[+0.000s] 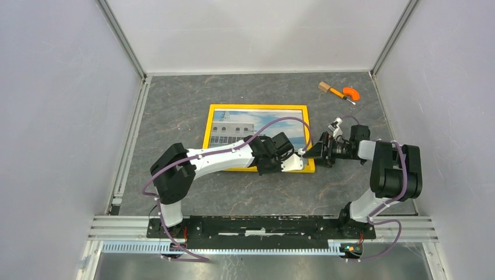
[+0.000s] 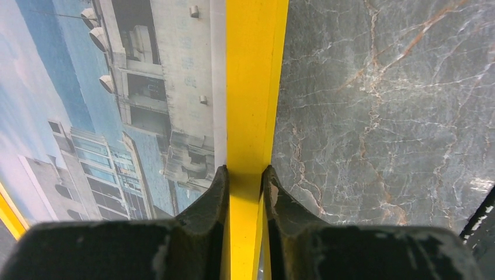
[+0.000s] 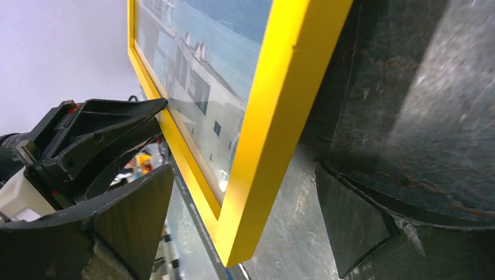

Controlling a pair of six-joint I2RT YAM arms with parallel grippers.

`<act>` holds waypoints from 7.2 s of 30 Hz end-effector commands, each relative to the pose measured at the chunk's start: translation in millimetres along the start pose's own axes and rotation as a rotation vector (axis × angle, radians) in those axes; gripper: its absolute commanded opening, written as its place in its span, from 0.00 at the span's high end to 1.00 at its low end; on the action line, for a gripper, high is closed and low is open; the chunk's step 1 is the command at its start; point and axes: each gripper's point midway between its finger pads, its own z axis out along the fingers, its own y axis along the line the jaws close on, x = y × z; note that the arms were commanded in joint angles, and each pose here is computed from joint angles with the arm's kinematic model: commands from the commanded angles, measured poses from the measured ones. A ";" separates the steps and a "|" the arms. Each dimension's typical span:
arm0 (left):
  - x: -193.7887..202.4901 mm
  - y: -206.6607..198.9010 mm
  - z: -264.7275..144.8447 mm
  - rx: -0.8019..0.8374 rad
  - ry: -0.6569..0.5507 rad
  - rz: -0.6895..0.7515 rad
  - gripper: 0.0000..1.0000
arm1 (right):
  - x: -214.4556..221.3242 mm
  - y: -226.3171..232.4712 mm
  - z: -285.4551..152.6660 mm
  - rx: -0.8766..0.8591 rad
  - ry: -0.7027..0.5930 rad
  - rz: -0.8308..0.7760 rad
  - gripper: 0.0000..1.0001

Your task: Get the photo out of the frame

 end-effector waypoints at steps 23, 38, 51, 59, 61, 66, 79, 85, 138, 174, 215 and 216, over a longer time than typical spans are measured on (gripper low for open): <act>-66.7 24.4 -50.2 -0.168 -0.302 0.089 0.98 | 18.9 39.7 27.2 -0.272 0.047 0.264 0.37; -62.2 36.1 -41.8 -0.259 -0.303 0.123 0.77 | 23.0 51.0 30.2 -0.312 0.098 0.253 0.84; -31.0 67.1 -138.8 -0.340 -0.283 -0.057 0.00 | -27.7 79.1 14.4 -0.249 0.079 0.019 1.00; 31.4 140.2 -200.2 -0.424 -0.301 -0.564 0.00 | -100.4 115.4 -9.5 -0.096 -0.002 -0.287 1.00; 51.6 157.4 -213.6 -0.459 -0.312 -0.671 0.00 | -118.2 127.5 -18.7 -0.050 -0.042 -0.373 1.00; 105.1 188.1 -240.7 -0.547 -0.303 -0.867 0.00 | -159.4 164.2 -47.3 0.069 -0.128 -0.644 1.00; 185.9 227.8 -278.5 -0.644 -0.337 -1.214 0.00 | -216.5 285.6 -105.0 0.355 -0.455 -1.196 1.00; 212.8 239.6 -280.2 -0.625 -0.366 -1.360 0.00 | -224.3 319.6 -106.9 0.459 -0.500 -1.407 1.00; 263.4 189.0 -196.1 -0.291 -0.310 -1.465 0.00 | 9.6 67.4 78.9 1.082 0.306 -1.991 0.06; 251.0 210.7 -60.4 -0.009 -0.127 -1.413 0.18 | -178.0 23.9 109.8 0.442 0.160 -0.720 0.14; 208.4 96.8 -9.9 0.211 0.017 -1.322 0.83 | 1.5 -45.3 61.7 0.408 0.377 -0.485 0.66; 209.0 96.0 -11.7 0.204 0.017 -1.321 0.82 | -0.2 -45.5 60.8 0.412 0.376 -0.487 0.64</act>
